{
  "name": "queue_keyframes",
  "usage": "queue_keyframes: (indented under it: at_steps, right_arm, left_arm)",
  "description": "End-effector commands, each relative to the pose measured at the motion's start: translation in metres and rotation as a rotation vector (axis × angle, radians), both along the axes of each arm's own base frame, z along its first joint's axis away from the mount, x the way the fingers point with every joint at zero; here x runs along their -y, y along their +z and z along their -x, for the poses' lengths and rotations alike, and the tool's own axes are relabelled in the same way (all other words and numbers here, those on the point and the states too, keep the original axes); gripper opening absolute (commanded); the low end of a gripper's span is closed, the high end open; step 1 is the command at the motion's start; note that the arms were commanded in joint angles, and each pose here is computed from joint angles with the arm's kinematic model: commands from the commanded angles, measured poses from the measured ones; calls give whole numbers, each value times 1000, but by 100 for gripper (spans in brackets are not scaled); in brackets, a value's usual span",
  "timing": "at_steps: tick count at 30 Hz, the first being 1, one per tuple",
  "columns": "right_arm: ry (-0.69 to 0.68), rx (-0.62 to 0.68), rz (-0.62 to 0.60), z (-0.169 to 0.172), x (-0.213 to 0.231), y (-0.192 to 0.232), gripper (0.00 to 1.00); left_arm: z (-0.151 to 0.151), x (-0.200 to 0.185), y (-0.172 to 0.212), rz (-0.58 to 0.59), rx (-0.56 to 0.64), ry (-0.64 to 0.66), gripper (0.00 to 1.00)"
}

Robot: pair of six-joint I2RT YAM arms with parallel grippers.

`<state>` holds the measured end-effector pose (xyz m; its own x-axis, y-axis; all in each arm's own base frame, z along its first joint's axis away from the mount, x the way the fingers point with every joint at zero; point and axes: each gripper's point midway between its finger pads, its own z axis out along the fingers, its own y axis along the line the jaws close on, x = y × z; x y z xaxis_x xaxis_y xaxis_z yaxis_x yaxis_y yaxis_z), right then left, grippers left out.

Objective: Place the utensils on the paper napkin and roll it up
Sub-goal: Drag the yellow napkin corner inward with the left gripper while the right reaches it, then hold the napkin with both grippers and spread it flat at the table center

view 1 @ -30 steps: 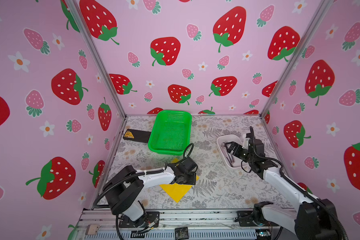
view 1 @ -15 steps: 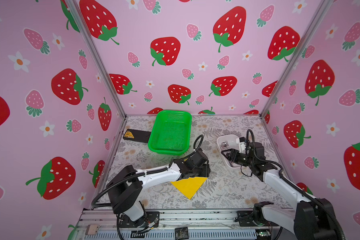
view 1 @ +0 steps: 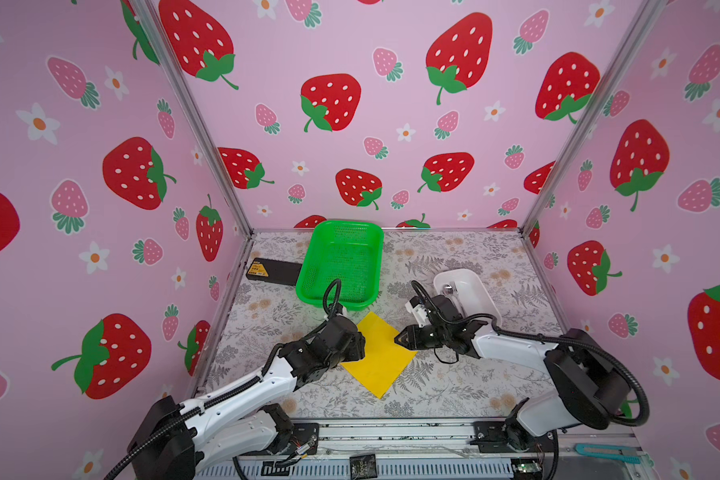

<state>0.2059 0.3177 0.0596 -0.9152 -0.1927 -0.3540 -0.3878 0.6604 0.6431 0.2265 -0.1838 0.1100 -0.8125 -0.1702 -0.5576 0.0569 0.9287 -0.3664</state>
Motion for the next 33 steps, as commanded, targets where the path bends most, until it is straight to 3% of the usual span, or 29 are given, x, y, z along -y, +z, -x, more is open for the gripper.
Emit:
queue_keyframes:
  at_steps: [1, 6, 13, 17, 22, 28, 33]
  right_arm:
    - [5, -10, 11, -3, -9, -8, 34]
    - [-10, -31, 138, -2, 8, -37, 30]
    - [-124, -24, 299, -18, 67, -58, 26]
    - [-152, -12, 306, -27, 89, -55, 26]
    - [-80, 21, 260, -30, 79, -41, 27]
    - [-82, -29, 232, -23, 73, -43, 27]
    - [-122, -56, 280, -14, 80, -50, 27]
  left_arm:
    - [-1, -6, -2, -20, 3, -8, 68]
    - [-3, 8, -7, -7, -19, -61, 68]
    - [-5, 31, -24, -3, -106, -125, 65]
    - [-9, 42, -32, 14, -132, -142, 60]
    - [-14, 58, -35, 29, -152, -175, 54]
    - [-16, 72, -38, 20, -164, -207, 49]
    - [-12, 73, -54, -14, -181, -196, 46]
